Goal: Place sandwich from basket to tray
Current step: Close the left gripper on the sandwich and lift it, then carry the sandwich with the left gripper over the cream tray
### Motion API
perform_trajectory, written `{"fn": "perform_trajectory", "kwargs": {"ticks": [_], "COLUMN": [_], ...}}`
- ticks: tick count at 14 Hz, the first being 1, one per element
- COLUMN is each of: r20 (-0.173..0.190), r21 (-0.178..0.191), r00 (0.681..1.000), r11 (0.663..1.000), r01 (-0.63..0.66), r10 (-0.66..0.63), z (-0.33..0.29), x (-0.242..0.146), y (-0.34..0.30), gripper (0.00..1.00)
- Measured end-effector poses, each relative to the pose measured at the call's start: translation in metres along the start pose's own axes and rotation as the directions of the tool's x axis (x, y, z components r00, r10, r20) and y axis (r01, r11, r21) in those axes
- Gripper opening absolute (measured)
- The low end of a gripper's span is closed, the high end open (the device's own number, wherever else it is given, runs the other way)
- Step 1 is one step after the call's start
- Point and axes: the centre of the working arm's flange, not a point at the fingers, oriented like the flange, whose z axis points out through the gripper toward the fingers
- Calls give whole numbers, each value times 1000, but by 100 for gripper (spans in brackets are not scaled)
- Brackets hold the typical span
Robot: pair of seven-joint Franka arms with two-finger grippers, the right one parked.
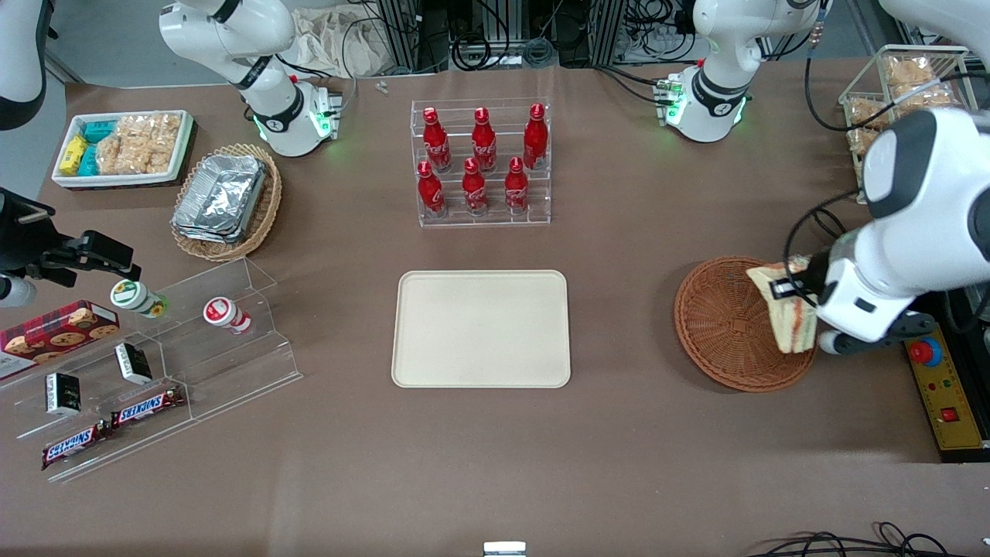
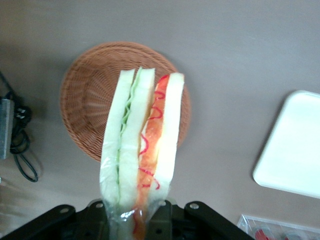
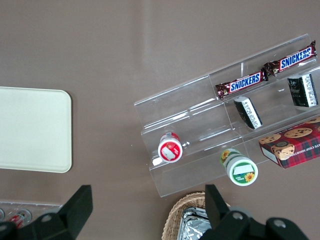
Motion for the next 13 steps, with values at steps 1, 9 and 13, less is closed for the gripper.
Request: {"fn": "perform_trajectory", "kwargs": {"ticks": [1,9,13], "r20": [-1,5,35], "r21": [-6,-119,-114], "r00": [999,993,988], "r11": [999,986,983], "r01": [-44,-120,-145], "r10": [44,122,150], "z": [-1,140,218], "x": [-9,-37,-46], "y": [24,231,277], "gripper": [20,20,20]}}
